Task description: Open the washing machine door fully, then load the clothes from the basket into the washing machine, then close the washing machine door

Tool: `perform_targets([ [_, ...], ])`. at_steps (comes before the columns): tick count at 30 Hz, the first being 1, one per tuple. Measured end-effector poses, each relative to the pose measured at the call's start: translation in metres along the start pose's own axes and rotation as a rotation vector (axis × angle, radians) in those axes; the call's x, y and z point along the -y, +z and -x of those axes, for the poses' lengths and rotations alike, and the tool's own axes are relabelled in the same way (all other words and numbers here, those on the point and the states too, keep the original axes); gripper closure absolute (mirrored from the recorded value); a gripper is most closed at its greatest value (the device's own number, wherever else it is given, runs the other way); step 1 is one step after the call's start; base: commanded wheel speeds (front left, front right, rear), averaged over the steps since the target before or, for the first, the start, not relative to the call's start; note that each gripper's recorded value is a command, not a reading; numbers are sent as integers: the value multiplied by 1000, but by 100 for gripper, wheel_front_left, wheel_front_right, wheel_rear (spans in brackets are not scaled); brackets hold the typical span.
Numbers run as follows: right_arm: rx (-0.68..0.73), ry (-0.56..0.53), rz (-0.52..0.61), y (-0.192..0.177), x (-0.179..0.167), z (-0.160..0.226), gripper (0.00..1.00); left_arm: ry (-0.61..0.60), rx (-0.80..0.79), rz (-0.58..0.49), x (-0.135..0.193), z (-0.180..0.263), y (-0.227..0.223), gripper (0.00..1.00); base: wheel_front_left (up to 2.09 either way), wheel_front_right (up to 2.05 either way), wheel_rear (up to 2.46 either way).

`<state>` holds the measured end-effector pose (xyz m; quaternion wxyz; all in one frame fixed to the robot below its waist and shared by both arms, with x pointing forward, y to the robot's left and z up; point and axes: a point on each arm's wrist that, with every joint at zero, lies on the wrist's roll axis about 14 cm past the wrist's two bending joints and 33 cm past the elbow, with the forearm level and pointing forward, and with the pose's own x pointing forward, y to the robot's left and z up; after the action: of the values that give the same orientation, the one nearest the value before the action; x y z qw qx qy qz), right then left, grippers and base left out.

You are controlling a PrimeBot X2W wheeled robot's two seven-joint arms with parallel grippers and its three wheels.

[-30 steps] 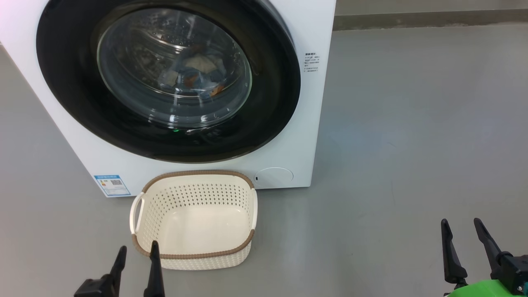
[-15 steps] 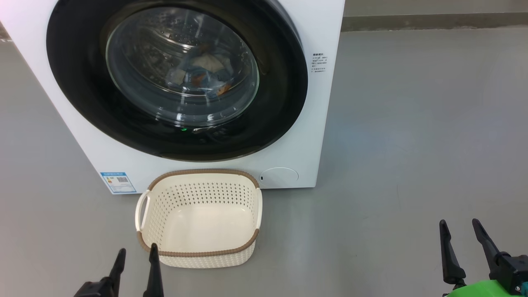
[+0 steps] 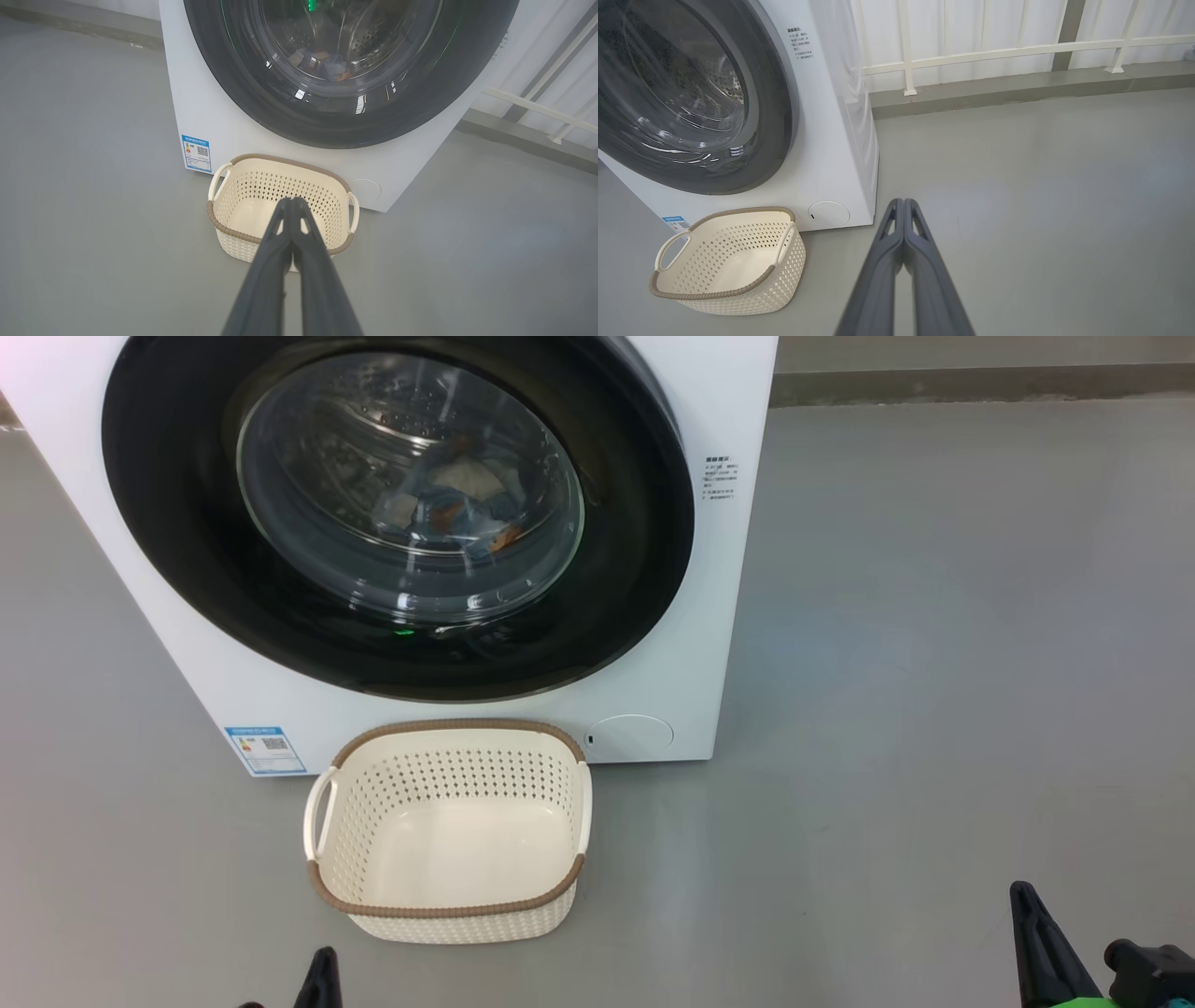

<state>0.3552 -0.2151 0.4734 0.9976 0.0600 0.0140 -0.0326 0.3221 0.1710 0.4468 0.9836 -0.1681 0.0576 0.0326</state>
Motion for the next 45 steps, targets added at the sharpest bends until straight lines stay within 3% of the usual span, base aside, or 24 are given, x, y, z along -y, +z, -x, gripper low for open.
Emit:
perform_targets([
  [45,-41,-78,-547,-7,6,-2,100,50,-58,469,-9,-17,3,100,0,0,0],
])
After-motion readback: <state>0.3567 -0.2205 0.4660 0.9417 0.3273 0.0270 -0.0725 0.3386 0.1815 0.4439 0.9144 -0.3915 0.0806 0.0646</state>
